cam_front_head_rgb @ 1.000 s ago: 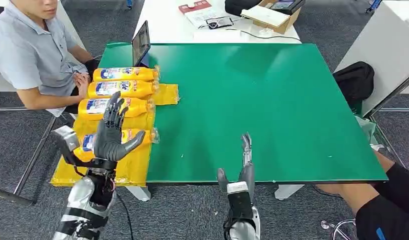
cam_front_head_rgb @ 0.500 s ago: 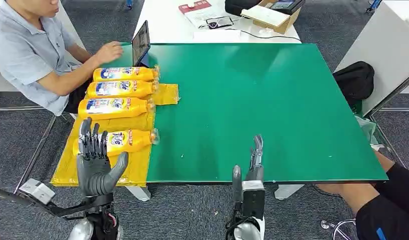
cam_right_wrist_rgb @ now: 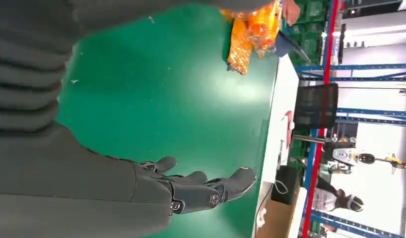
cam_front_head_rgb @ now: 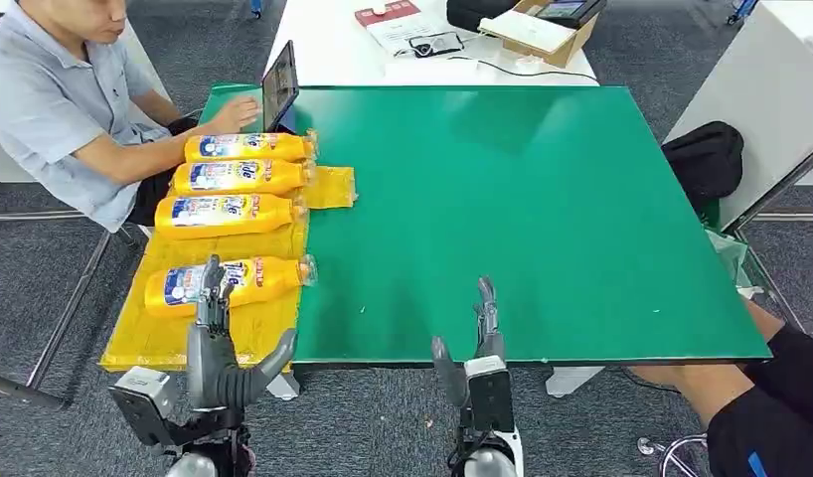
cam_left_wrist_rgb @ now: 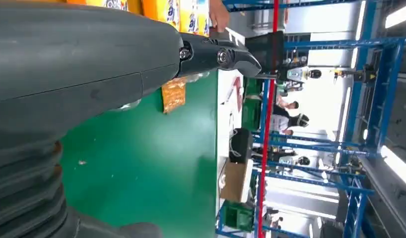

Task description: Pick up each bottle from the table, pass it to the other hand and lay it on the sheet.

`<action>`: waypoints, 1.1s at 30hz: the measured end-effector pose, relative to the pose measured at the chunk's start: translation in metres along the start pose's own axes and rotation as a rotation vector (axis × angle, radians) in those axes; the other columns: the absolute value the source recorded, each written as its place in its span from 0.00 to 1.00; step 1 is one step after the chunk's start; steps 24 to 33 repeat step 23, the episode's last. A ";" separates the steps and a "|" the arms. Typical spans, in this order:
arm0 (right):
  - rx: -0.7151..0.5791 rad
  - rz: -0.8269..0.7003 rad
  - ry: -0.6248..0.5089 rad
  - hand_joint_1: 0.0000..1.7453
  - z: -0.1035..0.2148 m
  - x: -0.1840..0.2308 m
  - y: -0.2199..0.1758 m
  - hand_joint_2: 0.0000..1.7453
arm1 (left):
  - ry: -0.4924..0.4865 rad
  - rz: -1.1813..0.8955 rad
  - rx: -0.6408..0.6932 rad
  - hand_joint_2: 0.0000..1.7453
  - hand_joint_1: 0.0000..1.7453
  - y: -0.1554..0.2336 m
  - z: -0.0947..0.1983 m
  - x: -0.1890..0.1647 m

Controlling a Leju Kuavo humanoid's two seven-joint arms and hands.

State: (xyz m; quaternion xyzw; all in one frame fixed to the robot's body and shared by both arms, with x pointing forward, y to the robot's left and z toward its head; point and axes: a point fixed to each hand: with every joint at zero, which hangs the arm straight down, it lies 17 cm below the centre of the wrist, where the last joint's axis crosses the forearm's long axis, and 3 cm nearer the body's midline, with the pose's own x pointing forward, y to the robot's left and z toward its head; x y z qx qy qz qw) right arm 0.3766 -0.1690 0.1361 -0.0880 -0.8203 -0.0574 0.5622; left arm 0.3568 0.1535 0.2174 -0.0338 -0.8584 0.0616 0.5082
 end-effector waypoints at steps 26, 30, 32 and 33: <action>-0.063 0.101 0.065 0.00 0.007 -0.023 -0.017 1.00 | 0.138 0.133 0.002 1.00 0.00 -0.005 0.014 -0.037; -0.063 0.101 0.065 0.00 0.007 -0.023 -0.017 1.00 | 0.138 0.133 0.002 1.00 0.00 -0.005 0.014 -0.037; -0.063 0.101 0.065 0.00 0.007 -0.023 -0.017 1.00 | 0.138 0.133 0.002 1.00 0.00 -0.005 0.014 -0.037; -0.063 0.101 0.065 0.00 0.007 -0.023 -0.017 1.00 | 0.138 0.133 0.002 1.00 0.00 -0.005 0.014 -0.037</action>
